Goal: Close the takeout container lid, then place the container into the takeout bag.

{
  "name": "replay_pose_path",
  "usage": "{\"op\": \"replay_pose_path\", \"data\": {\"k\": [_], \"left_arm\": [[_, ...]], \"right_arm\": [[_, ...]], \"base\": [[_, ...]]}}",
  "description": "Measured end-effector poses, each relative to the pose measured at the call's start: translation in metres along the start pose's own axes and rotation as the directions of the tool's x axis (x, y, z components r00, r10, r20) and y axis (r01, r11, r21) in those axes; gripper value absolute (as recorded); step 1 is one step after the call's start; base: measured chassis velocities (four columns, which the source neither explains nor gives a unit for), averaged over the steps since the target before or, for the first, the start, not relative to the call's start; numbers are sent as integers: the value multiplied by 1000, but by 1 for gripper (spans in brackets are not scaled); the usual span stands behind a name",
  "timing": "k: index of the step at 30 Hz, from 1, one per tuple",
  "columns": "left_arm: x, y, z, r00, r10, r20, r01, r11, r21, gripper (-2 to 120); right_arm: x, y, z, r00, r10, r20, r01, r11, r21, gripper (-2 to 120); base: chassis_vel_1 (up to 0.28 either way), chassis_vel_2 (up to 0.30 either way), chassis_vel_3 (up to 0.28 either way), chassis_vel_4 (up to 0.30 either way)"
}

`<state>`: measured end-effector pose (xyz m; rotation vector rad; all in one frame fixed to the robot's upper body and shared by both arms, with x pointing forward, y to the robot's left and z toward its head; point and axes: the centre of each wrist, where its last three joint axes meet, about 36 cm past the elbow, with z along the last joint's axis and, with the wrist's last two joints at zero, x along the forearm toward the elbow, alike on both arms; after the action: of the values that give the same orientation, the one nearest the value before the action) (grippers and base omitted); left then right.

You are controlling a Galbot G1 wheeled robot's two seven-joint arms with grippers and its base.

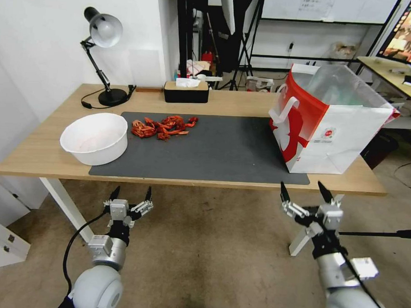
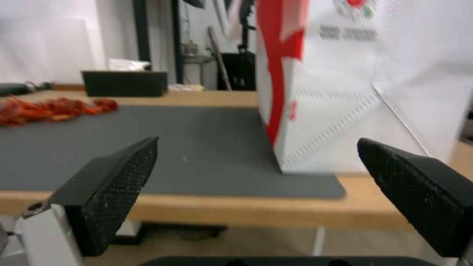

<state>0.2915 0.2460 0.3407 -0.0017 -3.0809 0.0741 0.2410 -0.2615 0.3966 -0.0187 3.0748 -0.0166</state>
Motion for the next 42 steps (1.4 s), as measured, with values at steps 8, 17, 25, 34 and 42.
{"op": "replay_pose_path", "data": {"k": [8, 17, 25, 34, 42], "left_arm": [[6, 0, 7, 1000, -5, 2, 5, 1000, 1, 100], [10, 0, 11, 1000, -5, -7, 5, 1000, 2, 100], [10, 0, 11, 1000, -4, -7, 4, 1000, 2, 100], [9, 0, 11, 1000, -3, -7, 3, 1000, 2, 100], [9, 0, 11, 1000, -3, -7, 3, 1000, 2, 100]], "right_arm": [[7, 7, 23, 998, 48, -32, -50, 998, -35, 100], [7, 9, 33, 998, 44, -35, -46, 998, -44, 100], [7, 9, 32, 998, 43, -34, -44, 998, -46, 100], [6, 9, 32, 999, 42, -35, -43, 998, -46, 100], [6, 9, 32, 999, 41, -35, -43, 998, -46, 100]], "base": [[0, 0, 0, 0], [0, 0, 0, 0], [0, 0, 0, 0], [0, 0, 0, 0], [0, 0, 0, 0]]}}
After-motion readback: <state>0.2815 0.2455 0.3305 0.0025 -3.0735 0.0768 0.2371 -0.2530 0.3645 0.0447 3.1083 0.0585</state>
